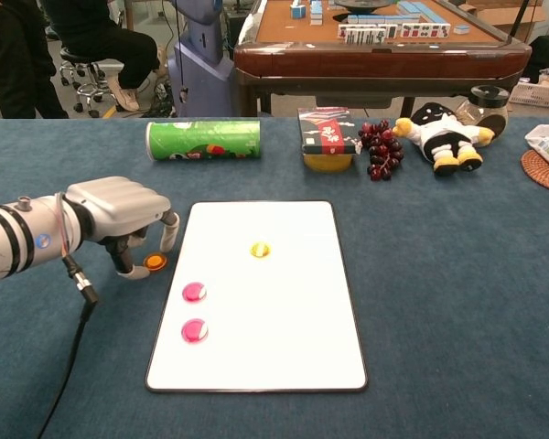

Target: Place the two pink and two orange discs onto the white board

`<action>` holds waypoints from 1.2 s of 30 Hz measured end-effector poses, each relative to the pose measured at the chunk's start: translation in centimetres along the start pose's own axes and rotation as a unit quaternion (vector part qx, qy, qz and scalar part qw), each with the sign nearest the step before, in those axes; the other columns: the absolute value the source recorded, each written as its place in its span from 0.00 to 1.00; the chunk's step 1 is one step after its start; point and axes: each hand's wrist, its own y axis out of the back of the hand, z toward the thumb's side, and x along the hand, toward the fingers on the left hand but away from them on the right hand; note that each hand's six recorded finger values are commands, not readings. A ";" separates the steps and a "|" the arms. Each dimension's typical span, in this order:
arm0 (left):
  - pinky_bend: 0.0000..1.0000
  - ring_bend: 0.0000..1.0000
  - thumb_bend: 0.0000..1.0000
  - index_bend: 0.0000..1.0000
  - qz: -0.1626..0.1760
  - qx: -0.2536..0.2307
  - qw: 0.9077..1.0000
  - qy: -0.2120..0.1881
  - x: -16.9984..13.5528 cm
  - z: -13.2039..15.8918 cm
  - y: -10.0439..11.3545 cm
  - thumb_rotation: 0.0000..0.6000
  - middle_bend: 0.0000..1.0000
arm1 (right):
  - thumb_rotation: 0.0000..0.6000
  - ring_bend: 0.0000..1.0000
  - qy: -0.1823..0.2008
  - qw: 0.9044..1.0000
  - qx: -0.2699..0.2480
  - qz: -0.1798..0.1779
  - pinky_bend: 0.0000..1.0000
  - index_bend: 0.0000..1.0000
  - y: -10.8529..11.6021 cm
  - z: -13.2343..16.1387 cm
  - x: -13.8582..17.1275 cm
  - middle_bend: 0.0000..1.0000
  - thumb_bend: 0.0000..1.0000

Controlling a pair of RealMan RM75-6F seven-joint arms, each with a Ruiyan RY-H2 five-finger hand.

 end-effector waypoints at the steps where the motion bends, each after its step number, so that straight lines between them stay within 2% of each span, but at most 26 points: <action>1: 1.00 1.00 0.29 0.52 0.000 0.000 1.000 0.000 0.0 0.0 0.0 1.00 1.00 | 1.00 0.22 0.000 1.000 0.000 0.000 0.41 0.22 0.0 0.0 0.0 0.28 0.00; 36: 1.00 1.00 0.29 0.59 0.001 -0.006 1.000 0.004 0.3 -0.2 -0.1 1.00 1.00 | 1.00 0.22 -0.001 1.000 -0.001 0.000 0.41 0.22 0.0 -0.1 0.0 0.28 0.00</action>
